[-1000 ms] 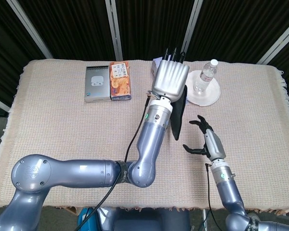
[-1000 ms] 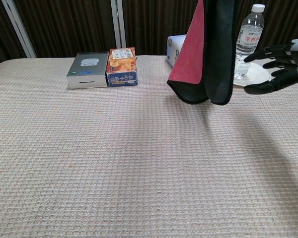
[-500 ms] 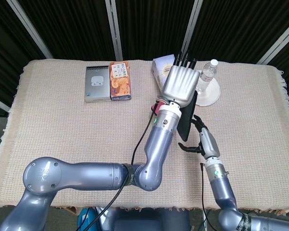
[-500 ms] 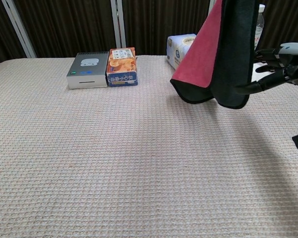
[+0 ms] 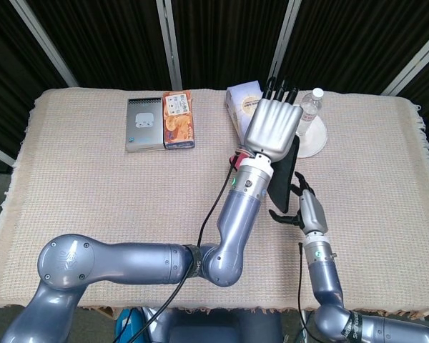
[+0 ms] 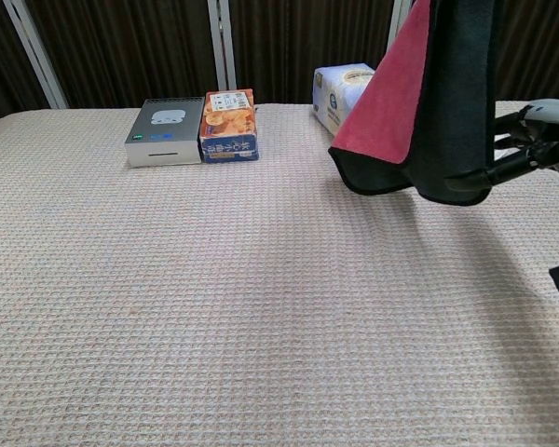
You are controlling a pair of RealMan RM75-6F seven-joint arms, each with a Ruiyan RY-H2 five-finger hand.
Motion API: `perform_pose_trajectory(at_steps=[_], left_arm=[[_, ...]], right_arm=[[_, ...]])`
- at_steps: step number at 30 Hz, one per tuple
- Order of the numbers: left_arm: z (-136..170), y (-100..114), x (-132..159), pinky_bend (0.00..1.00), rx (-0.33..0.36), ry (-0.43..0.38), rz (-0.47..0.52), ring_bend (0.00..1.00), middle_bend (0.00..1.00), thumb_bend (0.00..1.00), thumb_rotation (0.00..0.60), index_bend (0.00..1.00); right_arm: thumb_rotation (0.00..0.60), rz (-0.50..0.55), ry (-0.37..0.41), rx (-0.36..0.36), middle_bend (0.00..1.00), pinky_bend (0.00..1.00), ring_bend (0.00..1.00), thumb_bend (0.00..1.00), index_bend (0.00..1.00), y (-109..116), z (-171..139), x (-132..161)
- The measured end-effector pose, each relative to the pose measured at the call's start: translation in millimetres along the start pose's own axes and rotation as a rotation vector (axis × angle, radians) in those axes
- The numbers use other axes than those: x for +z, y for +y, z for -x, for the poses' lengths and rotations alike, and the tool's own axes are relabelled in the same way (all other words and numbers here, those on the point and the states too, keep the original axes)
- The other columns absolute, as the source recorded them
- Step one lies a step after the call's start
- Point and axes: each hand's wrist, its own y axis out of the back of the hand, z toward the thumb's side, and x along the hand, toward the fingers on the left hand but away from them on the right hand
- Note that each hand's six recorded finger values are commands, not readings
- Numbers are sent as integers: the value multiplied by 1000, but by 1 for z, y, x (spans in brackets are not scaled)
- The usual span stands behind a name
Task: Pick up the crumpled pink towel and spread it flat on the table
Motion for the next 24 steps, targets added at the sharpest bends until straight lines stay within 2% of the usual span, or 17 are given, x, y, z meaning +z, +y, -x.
perform_pose_trajectory(at_steps=[7, 19, 24], left_arm=[[-1, 2, -7, 0, 4, 7, -10, 0, 139, 489, 600, 633], [-2, 1, -21, 0, 2, 27, -19, 0, 139, 495, 600, 635], [-3, 0, -24, 0, -1, 31, -18, 0, 138, 496, 600, 635]], right_arm=[[600, 4, 0, -18, 50, 0, 0, 360, 539, 2, 0, -1], [600, 17, -20, -35, 55, 0, 0, 378, 544, 10, 1, -14], [600, 19, -22, -31, 79, 0, 0, 379, 591, 10, 1, -15]])
